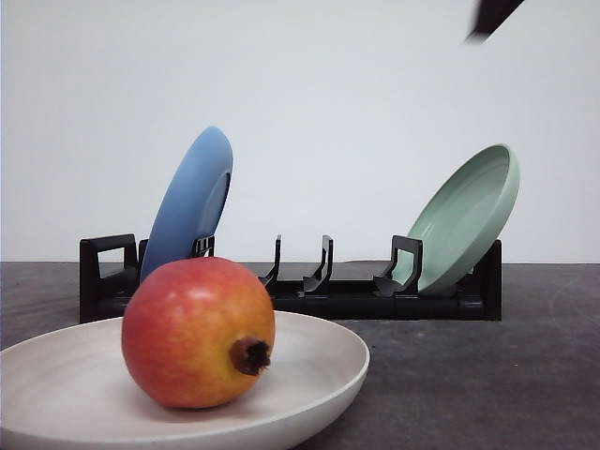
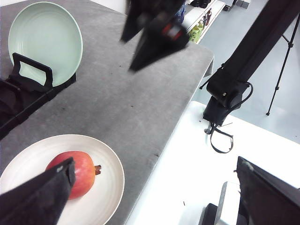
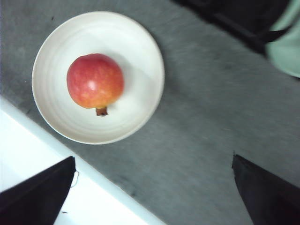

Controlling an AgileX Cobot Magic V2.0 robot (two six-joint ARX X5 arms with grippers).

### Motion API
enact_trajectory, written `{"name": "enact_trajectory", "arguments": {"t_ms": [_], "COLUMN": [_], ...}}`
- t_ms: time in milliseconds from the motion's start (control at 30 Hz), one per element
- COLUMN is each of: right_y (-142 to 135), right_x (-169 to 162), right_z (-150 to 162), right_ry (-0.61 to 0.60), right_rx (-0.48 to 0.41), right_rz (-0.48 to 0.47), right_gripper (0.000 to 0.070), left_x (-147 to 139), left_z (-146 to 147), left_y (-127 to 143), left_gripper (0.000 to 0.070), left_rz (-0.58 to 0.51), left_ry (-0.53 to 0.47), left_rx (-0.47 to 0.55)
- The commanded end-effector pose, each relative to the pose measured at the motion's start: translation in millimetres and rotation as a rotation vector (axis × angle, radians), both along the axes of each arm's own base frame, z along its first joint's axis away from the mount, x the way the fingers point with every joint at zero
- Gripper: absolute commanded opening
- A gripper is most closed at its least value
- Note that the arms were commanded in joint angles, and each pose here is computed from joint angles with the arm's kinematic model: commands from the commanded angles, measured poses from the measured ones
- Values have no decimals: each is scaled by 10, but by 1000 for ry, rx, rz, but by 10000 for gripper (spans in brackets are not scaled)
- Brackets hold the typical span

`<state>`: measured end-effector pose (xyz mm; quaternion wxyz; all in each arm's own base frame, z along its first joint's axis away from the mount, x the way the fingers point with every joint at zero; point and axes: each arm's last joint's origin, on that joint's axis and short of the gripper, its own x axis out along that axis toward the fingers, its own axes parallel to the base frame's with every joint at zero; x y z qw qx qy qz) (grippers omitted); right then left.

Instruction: Place pomegranate in white plate

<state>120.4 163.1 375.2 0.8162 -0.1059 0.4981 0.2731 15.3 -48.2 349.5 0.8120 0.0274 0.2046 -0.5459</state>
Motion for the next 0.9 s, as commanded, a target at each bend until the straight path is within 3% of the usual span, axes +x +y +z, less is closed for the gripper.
{"name": "enact_trajectory", "arguments": {"t_ms": [0, 267, 567, 667, 700, 733, 767, 800, 833, 867], "right_y": [-114, -797, -1114, -1152, -1159, -1164, -1168, -1169, -1172, -1174], "right_x": [-99, -519, -739, -766, -771, -775, -777, -780, -781, -782], "right_z": [116, 236, -226, -299, -303, -307, -310, -317, -324, -330], "right_ry": [-51, -269, -425, -452, -459, -462, -461, -453, -448, -448], "right_rx": [21, 191, 445, 464, 460, 455, 452, 447, 441, 434], "right_rz": [2, -175, -193, -182, -175, -170, -169, -165, -166, -170], "right_gripper": [700, 700, 700, 700, 700, 658, 578, 191, 18, 52], "left_x": [-5, 14, 26, 31, 31, 31, 31, 30, 30, 30], "left_z": [47, 83, 158, 172, 175, 177, 178, 180, 183, 187], "left_y": [13, 7, -10, -11, -12, -12, -12, -13, -14, -16], "left_gripper": [673, 674, 673, 666, 627, 495, 279, 89, 0, 0], "left_rz": [4, 59, 87, 100, 102, 102, 102, 99, 98, 99], "left_ry": [-9, -37, -63, -70, -71, -71, -71, -68, -65, -63], "left_rx": [-19, -52, -129, -142, -145, -147, -149, -152, -156, -162]}}
